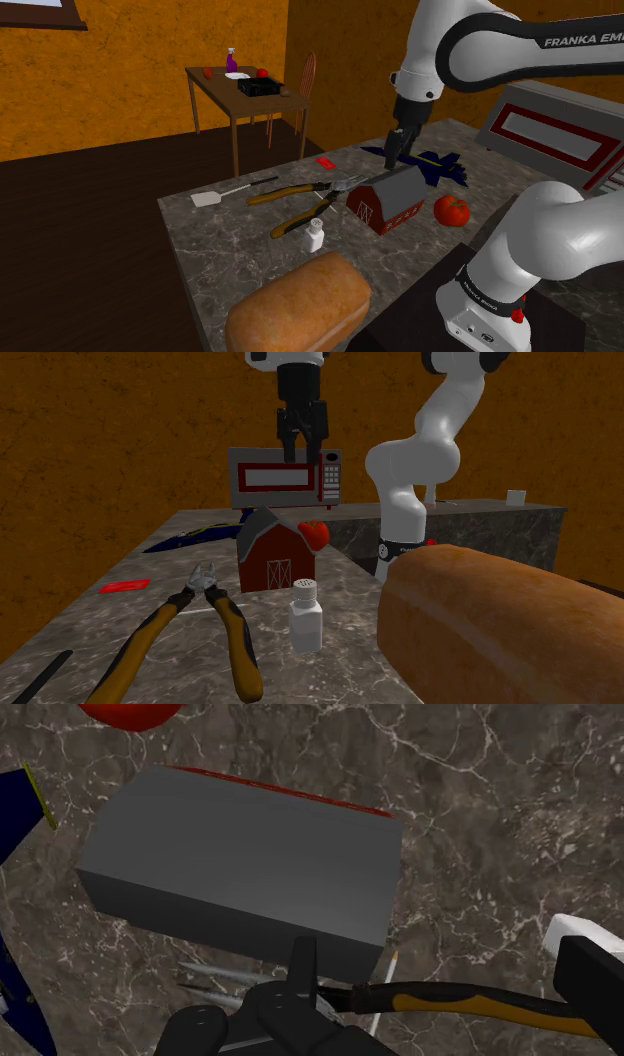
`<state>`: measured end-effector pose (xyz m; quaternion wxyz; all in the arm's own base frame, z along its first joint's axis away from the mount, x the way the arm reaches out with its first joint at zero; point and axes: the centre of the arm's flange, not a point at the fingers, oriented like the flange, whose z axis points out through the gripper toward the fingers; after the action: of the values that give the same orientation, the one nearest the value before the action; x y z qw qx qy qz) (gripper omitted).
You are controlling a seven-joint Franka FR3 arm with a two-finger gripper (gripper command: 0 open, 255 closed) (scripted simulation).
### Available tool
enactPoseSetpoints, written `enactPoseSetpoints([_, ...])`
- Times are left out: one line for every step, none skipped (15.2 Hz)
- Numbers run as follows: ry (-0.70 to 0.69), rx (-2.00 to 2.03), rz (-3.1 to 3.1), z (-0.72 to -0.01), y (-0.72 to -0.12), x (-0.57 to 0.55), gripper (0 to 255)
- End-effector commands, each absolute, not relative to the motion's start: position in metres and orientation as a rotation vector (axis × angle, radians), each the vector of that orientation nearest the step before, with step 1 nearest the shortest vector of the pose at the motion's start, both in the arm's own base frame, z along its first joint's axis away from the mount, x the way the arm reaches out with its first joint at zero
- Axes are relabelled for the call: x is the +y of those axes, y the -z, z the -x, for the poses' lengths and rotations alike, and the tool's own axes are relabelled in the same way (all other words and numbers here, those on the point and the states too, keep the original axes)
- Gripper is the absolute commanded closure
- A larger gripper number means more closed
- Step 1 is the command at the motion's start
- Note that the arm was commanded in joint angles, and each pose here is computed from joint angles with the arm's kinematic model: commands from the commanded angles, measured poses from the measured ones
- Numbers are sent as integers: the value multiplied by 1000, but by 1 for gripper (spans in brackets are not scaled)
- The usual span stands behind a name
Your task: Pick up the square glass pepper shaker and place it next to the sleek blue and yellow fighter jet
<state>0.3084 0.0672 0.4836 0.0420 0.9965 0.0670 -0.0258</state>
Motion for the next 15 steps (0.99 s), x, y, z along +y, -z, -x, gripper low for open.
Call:
enactPoseSetpoints([53, 211, -3057, -315, -468, 87, 0])
enactPoseSetpoints([42, 215, -3060, -317, -460, 96, 0])
enactPoseSetpoints([31, 218, -3063, -320, -451, 104, 0])
enactPoseSetpoints([19, 222, -3065, -323, -443, 113, 0])
enactPoseSetpoints([8, 225, -3068, -325, -435, 122, 0])
enactPoseSetpoints([-4, 229, -3071, -328, -426, 131, 0])
enactPoseSetpoints([-15, 232, -3073, -331, -418, 140, 0])
enactPoseSetpoints([-26, 236, -3076, -334, -410, 149, 0])
enactPoseSetpoints([-38, 239, -3079, -336, -402, 158, 0])
enactPoseSetpoints([-49, 243, -3081, -339, -394, 168, 0])
enactPoseSetpoints([-61, 246, -3084, -342, -386, 177, 0])
enactPoseSetpoints([-72, 250, -3086, -345, -378, 186, 0])
enactPoseSetpoints([-84, 253, -3088, -348, -370, 195, 0])
enactPoseSetpoints([-95, 257, -3091, -351, -362, 204, 0])
enactPoseSetpoints([-107, 261, -3093, -354, -354, 214, 0])
